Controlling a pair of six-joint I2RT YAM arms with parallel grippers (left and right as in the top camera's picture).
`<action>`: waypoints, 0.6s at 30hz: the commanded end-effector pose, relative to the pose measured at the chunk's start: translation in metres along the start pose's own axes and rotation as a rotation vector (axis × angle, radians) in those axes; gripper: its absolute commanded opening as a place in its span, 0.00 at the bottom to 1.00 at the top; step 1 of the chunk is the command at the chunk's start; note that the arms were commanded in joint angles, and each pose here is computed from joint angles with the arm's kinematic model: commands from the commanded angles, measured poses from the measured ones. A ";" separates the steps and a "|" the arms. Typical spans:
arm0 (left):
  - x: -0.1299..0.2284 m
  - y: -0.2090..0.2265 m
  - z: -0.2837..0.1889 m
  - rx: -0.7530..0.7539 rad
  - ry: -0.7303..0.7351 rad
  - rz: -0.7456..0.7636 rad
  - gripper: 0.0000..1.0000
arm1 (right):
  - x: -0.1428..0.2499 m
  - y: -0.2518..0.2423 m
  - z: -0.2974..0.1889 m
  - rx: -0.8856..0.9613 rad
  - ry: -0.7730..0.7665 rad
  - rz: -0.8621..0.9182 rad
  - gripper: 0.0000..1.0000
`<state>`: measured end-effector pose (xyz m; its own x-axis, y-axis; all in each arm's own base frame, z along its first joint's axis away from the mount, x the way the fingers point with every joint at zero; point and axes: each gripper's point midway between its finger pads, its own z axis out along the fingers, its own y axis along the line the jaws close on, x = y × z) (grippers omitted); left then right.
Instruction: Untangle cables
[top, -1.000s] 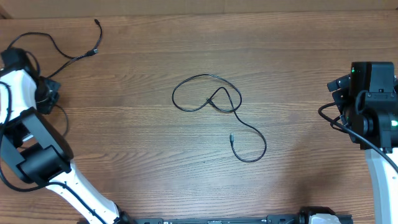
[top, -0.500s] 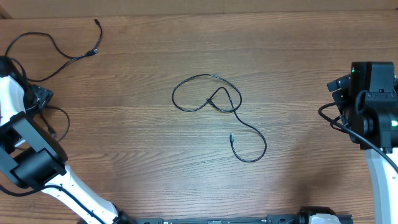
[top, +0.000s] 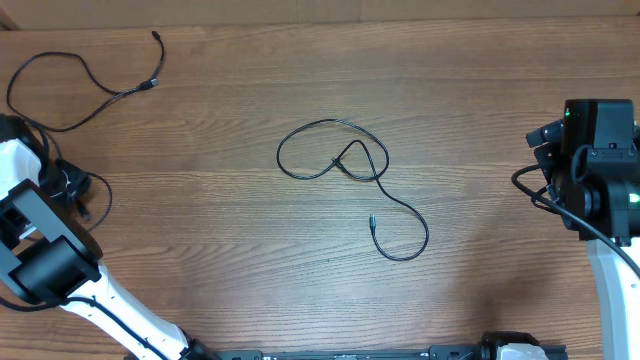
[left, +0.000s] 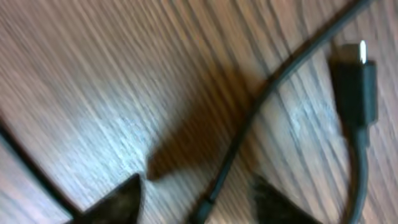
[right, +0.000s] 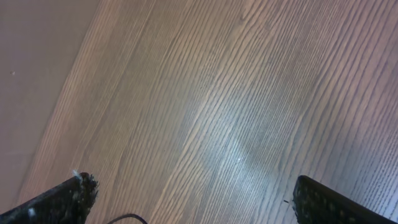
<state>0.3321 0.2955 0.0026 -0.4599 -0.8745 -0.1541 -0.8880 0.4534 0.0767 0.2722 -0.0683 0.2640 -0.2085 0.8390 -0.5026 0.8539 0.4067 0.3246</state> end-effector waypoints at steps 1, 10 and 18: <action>0.026 0.000 0.016 0.006 0.087 -0.023 0.20 | -0.005 0.001 -0.002 -0.004 -0.021 0.004 1.00; 0.062 -0.028 0.012 0.133 0.292 -0.411 0.04 | -0.005 0.001 -0.002 -0.004 -0.021 0.004 1.00; 0.074 -0.057 -0.002 0.242 0.450 -0.677 0.04 | -0.005 0.001 -0.002 -0.004 -0.021 0.004 1.00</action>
<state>0.3408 0.2351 0.0009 0.0311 -0.9893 0.1427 -0.9928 -0.0472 -0.1104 0.2723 -0.0683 0.2640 -0.2084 0.8390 -0.5027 0.8538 0.4067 0.3249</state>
